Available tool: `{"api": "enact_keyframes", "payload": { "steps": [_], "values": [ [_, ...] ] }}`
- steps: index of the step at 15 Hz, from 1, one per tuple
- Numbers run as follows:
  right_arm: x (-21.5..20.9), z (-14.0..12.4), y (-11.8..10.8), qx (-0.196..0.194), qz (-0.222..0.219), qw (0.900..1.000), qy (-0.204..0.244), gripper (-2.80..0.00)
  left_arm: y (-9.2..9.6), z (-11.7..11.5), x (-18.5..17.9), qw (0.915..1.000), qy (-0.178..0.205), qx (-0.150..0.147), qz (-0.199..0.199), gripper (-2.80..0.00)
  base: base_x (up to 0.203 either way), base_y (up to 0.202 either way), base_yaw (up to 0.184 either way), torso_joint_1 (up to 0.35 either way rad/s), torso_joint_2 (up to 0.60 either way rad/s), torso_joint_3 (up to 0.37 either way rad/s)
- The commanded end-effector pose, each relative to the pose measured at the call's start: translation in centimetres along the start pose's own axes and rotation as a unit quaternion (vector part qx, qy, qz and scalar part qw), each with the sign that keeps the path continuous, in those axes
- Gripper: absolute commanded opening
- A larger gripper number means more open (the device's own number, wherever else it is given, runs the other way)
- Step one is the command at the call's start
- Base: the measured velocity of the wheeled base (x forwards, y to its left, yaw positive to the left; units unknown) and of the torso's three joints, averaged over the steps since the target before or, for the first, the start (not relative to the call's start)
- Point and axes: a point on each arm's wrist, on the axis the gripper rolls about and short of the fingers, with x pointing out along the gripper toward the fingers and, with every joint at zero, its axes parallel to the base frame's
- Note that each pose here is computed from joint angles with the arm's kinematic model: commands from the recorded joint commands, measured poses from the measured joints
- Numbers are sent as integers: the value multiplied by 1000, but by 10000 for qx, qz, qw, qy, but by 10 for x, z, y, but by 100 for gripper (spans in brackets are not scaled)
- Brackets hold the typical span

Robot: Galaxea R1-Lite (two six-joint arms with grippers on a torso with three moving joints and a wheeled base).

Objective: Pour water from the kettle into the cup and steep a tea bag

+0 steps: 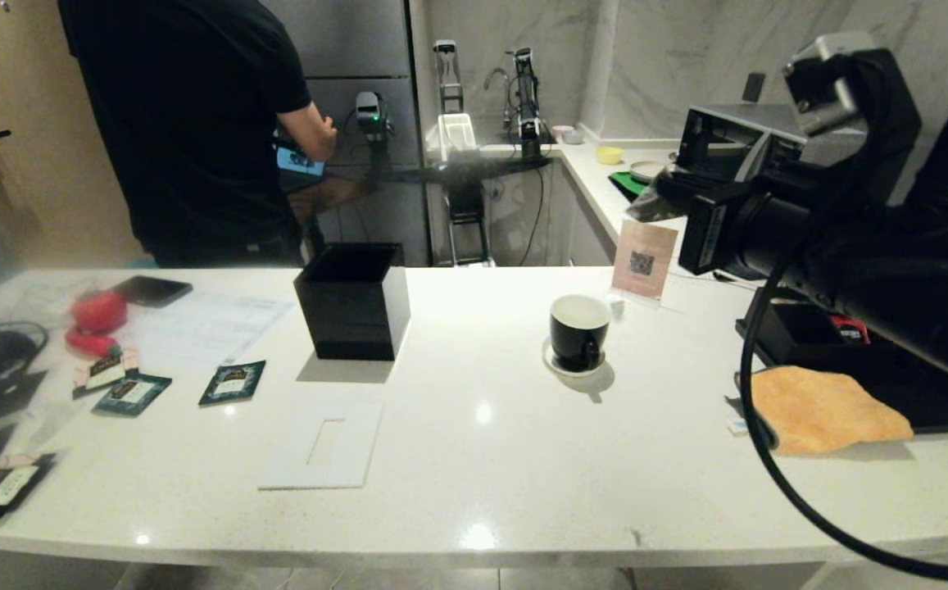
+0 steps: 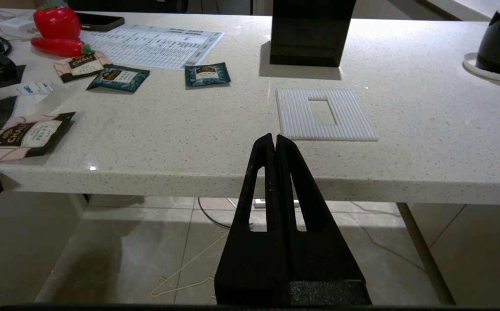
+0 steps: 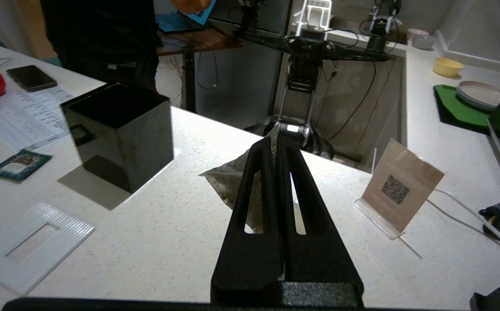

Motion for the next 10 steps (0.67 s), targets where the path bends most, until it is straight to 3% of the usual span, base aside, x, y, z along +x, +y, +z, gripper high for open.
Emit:
{"api": "enact_keyframes", "payload": {
  "steps": [1, 5, 10],
  "values": [
    [-9, -1, 14, 15, 209, 9998, 15, -280, 0, 0, 0, 10000, -1, -1, 1, -280, 0, 0, 0, 0, 0, 0],
    [-23, -16, 33, -27, 388, 9989, 252, -280, 0, 0, 0, 10000, 6, 4, 1, -280, 0, 0, 0, 0, 0, 0],
    [-21, -24, 40, -49, 502, 9980, 374, -280, 0, 0, 0, 10000, 6, 4, 1, -280, 0, 0, 0, 0, 0, 0]
  ]
}}
